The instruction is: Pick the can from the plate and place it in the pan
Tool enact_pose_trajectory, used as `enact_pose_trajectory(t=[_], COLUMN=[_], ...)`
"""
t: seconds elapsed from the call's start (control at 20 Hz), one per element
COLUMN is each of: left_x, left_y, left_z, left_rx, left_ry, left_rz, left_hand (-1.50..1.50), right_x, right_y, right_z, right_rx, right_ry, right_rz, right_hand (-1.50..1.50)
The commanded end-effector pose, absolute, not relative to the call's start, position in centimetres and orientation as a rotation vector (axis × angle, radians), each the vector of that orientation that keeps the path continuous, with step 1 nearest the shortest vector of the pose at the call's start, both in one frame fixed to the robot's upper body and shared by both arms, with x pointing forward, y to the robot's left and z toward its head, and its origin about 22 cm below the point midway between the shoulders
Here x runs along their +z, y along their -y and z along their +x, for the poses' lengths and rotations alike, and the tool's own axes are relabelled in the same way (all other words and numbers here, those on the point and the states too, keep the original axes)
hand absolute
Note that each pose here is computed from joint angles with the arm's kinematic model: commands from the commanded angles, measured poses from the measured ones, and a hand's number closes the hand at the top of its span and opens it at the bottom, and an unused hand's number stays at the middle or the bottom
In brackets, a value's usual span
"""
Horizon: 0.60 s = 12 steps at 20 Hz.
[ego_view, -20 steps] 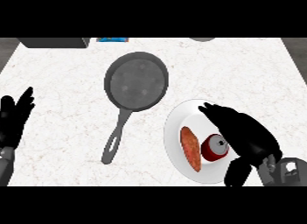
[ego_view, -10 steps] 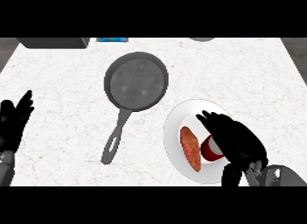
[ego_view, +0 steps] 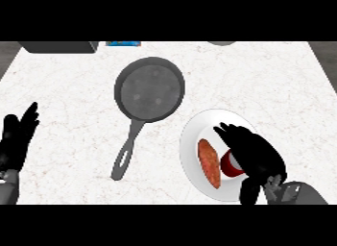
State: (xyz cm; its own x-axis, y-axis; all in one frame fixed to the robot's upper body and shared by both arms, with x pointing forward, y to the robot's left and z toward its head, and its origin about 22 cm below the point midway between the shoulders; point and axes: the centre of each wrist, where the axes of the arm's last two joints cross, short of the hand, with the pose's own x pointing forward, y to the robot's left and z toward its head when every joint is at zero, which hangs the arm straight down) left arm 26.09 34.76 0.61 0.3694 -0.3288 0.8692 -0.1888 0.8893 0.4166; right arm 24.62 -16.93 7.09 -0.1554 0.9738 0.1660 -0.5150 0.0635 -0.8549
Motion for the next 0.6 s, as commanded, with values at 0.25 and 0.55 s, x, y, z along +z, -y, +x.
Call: enact_pose_trajectory(t=[0.25, 0.55], left_x=[-0.3, 0.5], left_y=[-35.0, -36.5], left_z=[27.2, 27.1], left_rx=[-0.093, -0.084], left_ry=[1.206, 1.198], left_rz=[0.496, 0.484], left_hand=[0.0, 0.0], right_x=[6.0, 6.1], right_y=[15.8, 17.9], right_z=[24.3, 26.6], right_rx=[1.454, 1.452], right_ry=[0.966, 0.936], right_rz=[-0.615, -0.618], right_hand=[-1.5, -1.5])
